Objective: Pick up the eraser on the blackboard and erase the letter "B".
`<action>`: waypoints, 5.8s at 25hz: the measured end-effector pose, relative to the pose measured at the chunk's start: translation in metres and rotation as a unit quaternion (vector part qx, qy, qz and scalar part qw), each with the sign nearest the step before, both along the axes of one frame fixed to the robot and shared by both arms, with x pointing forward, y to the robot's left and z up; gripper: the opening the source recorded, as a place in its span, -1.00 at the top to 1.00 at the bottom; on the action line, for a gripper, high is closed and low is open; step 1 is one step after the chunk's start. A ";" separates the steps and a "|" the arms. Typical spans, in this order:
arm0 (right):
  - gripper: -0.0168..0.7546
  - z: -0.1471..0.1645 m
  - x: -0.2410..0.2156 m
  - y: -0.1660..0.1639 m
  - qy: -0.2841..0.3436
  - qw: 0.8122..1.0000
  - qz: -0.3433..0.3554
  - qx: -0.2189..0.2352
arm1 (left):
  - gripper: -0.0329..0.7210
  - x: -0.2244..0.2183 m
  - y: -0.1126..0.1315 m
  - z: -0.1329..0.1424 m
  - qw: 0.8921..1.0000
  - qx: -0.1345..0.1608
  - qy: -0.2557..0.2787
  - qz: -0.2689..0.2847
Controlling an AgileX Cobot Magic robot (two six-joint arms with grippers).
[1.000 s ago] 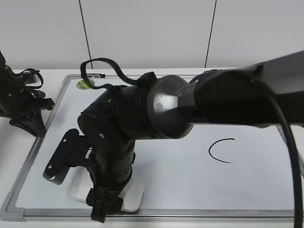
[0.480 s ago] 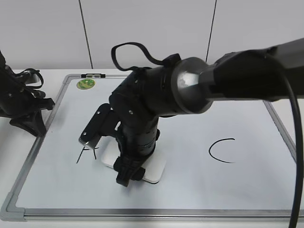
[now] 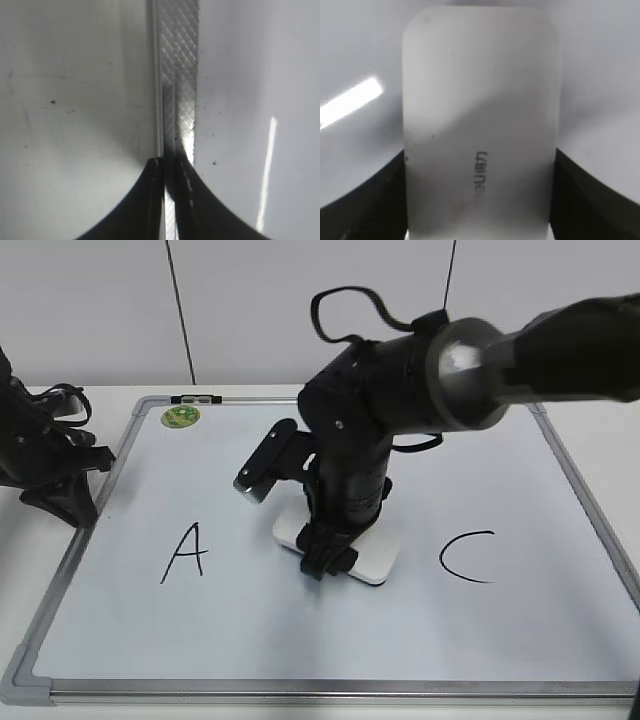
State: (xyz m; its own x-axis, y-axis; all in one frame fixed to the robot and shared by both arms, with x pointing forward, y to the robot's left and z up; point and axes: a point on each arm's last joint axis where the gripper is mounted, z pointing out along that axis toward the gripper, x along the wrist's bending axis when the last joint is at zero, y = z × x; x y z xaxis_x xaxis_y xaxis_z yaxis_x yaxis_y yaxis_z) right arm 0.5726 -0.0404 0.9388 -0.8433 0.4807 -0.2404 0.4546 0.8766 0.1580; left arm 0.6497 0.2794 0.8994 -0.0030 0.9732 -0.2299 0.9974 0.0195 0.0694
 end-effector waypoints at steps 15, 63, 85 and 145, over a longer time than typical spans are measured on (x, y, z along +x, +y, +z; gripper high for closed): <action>-0.43 0.054 0.051 -0.142 -0.012 0.965 -0.249 0.084 | 0.79 0.000 0.000 -0.001 1.000 0.000 0.001 0.000; -0.59 -0.001 0.073 -0.254 0.003 0.854 -0.513 0.084 | 0.79 0.000 0.000 -0.001 1.000 0.000 0.001 0.000; -0.59 0.151 0.009 -0.246 -0.059 0.874 -0.450 0.173 | -0.23 0.005 -0.002 0.172 0.993 -0.014 -0.121 -0.012; -0.58 0.110 -0.322 -0.268 -0.243 0.848 -0.424 0.203 | -0.23 -0.359 0.013 0.146 0.951 0.065 -0.303 0.004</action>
